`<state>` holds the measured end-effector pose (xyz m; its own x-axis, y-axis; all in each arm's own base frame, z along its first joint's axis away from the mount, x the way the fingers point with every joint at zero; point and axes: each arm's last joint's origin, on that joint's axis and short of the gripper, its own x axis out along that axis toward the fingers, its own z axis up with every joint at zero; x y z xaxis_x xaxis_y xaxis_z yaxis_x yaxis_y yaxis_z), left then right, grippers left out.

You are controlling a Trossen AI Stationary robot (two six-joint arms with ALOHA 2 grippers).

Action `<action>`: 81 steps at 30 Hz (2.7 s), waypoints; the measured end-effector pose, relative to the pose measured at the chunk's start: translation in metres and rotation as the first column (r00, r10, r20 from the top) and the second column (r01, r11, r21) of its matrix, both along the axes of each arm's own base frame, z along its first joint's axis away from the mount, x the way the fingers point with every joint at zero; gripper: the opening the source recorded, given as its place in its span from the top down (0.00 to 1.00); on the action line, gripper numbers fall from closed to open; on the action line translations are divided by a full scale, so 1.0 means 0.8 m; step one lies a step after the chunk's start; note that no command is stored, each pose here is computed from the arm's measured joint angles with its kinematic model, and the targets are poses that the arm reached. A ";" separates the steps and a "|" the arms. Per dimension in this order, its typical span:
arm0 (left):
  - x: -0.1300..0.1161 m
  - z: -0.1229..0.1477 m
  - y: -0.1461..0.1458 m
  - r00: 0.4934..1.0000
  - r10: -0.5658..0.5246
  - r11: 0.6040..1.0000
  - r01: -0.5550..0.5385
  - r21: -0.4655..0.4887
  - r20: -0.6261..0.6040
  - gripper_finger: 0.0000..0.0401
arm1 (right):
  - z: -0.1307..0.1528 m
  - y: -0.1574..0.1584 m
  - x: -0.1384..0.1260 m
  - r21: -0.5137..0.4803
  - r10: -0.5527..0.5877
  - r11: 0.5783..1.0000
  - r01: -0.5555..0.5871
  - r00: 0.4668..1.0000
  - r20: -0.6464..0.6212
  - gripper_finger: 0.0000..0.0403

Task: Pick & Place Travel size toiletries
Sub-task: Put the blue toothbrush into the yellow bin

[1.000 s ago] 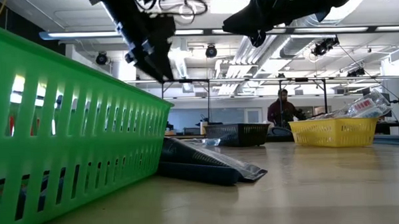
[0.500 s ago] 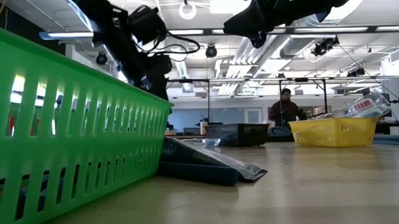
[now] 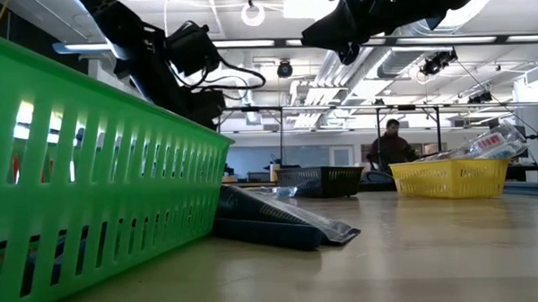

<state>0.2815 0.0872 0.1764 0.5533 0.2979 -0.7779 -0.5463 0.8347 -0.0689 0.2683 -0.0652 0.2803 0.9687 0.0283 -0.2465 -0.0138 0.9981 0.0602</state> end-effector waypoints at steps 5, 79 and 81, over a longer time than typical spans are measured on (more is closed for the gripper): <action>0.014 -0.015 -0.012 1.000 -0.018 0.998 0.018 0.054 -0.002 0.34 | 0.001 0.000 0.000 -0.012 0.002 1.000 -0.002 1.000 0.008 0.82; -0.027 0.032 -0.023 0.999 -0.003 0.998 0.006 0.068 -0.046 0.95 | 0.014 0.003 -0.011 -0.019 0.006 1.000 -0.005 0.999 0.036 0.82; -0.034 0.051 -0.025 1.000 -0.016 0.996 0.015 0.093 0.013 0.95 | 0.016 0.004 -0.013 -0.020 0.006 1.000 -0.005 0.999 0.039 0.82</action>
